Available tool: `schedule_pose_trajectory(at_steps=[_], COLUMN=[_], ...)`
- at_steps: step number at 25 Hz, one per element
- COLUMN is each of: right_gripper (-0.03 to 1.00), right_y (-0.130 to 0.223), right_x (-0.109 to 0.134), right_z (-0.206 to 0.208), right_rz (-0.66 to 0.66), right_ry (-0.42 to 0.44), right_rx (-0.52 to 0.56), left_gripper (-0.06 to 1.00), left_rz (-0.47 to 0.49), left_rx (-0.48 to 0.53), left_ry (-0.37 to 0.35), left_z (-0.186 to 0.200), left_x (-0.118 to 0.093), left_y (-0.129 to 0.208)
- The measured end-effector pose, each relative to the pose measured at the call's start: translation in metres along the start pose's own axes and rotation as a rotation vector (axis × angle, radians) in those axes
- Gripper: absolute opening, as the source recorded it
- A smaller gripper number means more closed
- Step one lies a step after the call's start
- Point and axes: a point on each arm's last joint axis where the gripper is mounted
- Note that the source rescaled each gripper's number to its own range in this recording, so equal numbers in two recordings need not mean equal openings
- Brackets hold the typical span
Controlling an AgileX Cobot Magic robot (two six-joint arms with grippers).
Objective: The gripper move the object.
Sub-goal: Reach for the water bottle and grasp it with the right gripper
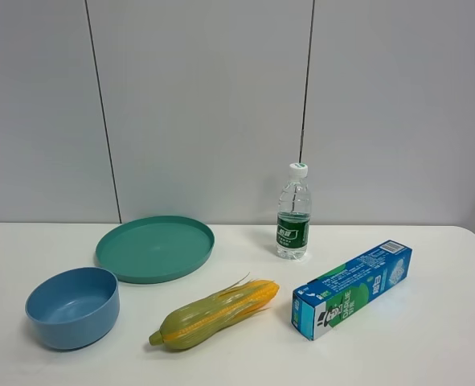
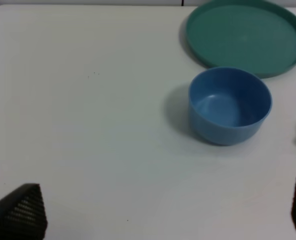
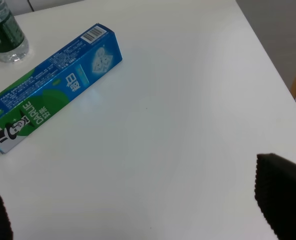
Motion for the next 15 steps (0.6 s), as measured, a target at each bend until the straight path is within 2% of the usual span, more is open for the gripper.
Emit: schedule_pose_trajectory(at_steps=[15], right_gripper=[1.00], right_y=[0.0000], right_x=[0.0000], right_z=[0.0000], right_rz=[0.000], right_ry=[0.000], right_rx=[0.000], left_gripper=[1.00], left_rz=[0.000], left_rx=[0.000], left_ry=[-0.001], left_z=[0.0000], left_x=[0.0001], left_y=[0.0000])
Point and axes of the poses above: a point on each arm's last joint axis where the gripper is mounted, z pointing back along that axis away from the gripper, x along the wrist's bending axis when the last joint is at zero, y = z × x, and after that the axes turned 7 degrees about -z, right-handed
